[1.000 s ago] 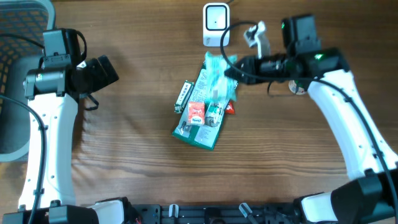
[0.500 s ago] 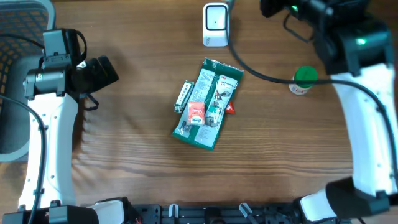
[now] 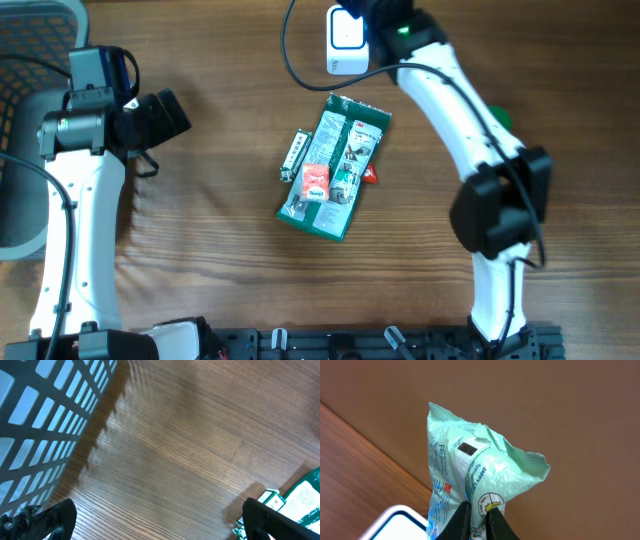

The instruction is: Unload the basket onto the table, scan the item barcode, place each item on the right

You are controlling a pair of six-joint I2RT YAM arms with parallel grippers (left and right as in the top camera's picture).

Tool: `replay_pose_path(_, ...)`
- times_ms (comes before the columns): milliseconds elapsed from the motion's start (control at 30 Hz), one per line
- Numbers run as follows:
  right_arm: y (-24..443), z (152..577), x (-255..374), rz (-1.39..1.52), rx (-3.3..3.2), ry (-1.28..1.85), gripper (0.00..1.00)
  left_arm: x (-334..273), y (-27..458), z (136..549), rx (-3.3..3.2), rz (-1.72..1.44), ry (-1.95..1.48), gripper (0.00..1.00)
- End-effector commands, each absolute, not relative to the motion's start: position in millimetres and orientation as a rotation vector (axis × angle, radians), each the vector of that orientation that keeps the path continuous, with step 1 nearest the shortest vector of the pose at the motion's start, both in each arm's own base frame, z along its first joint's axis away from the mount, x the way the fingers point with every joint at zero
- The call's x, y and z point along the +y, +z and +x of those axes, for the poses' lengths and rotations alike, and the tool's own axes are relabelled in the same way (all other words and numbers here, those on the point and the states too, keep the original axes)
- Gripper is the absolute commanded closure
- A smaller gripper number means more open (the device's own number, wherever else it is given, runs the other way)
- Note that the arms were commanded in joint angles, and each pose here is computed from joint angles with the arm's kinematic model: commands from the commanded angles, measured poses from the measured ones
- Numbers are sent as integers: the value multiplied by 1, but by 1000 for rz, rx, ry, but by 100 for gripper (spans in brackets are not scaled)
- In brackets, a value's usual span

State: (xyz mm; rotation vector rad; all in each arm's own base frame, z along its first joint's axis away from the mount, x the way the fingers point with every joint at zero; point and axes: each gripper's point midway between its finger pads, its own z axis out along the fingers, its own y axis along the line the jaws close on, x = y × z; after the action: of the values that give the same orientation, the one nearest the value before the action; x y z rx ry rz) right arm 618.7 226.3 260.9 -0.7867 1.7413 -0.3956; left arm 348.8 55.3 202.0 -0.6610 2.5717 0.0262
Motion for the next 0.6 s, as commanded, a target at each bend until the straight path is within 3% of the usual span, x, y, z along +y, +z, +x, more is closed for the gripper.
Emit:
replay_pose_path(0, 238, 635, 217, -820, 1705, -658, 96, 56, 205, 352, 2562, -665, 20, 0)
replay_pose_path(567, 155, 641, 248, -1064, 1679, -777, 96, 56, 205, 352, 2562, -665, 20, 0)
